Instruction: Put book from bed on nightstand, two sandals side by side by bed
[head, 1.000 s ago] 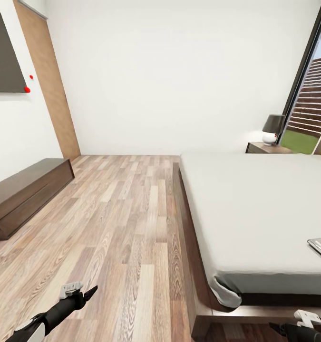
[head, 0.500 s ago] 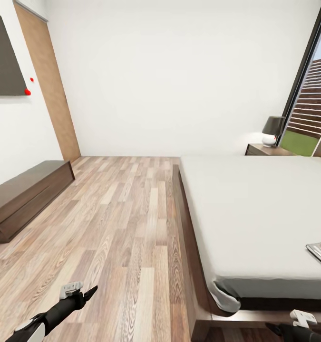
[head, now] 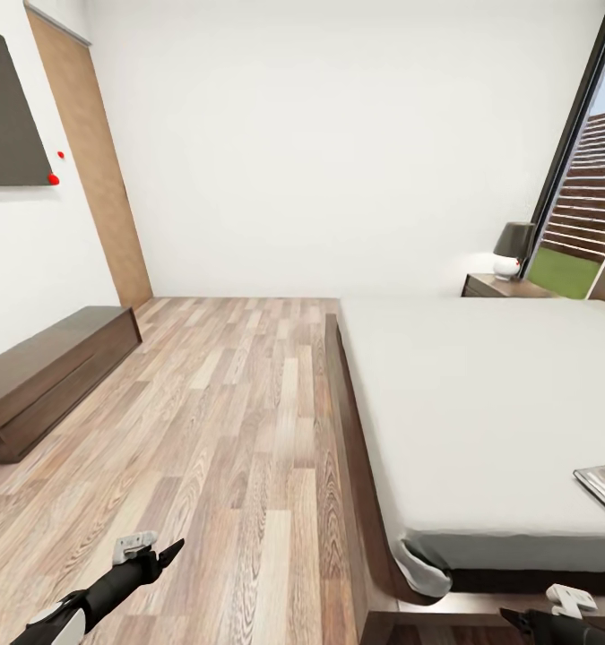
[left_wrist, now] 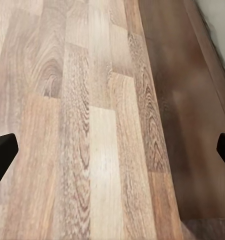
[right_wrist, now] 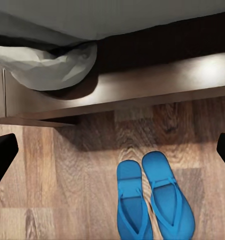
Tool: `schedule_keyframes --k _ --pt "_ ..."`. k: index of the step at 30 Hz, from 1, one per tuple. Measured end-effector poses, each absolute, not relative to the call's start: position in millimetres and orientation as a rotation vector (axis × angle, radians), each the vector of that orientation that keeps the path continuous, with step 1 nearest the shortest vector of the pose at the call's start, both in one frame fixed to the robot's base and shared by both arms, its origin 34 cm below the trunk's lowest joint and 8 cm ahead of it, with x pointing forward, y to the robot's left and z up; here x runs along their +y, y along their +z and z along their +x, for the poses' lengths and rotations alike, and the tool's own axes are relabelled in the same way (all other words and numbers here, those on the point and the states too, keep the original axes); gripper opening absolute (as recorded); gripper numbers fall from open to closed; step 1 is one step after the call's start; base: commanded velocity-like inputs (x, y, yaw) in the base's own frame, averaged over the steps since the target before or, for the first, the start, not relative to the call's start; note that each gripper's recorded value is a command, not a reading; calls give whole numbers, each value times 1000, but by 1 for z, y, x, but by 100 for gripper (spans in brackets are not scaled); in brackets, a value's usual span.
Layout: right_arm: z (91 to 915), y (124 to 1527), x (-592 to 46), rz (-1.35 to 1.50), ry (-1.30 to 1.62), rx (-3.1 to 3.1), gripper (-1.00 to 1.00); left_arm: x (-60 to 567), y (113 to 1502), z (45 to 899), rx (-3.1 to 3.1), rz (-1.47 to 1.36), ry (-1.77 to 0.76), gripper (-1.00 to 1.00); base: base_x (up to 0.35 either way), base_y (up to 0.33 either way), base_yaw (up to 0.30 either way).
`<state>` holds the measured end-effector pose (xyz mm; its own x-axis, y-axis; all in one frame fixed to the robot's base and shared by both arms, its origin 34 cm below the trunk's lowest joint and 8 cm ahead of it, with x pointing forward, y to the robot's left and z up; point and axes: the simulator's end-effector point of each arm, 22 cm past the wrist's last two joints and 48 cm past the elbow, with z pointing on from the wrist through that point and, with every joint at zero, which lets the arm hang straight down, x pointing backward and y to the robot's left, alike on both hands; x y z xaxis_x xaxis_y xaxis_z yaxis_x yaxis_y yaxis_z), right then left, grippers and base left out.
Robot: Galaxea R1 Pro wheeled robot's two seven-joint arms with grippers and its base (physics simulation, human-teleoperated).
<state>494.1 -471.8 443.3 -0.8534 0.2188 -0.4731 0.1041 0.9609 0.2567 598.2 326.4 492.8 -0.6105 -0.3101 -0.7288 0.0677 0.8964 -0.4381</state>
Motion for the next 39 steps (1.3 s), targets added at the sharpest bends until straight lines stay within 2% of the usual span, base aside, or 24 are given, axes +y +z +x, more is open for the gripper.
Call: schedule_keyframes --k 39 --pt "504 519 -471 229 304 2596 100 326 569 608 2168 -175 -539 100 0 0 0"
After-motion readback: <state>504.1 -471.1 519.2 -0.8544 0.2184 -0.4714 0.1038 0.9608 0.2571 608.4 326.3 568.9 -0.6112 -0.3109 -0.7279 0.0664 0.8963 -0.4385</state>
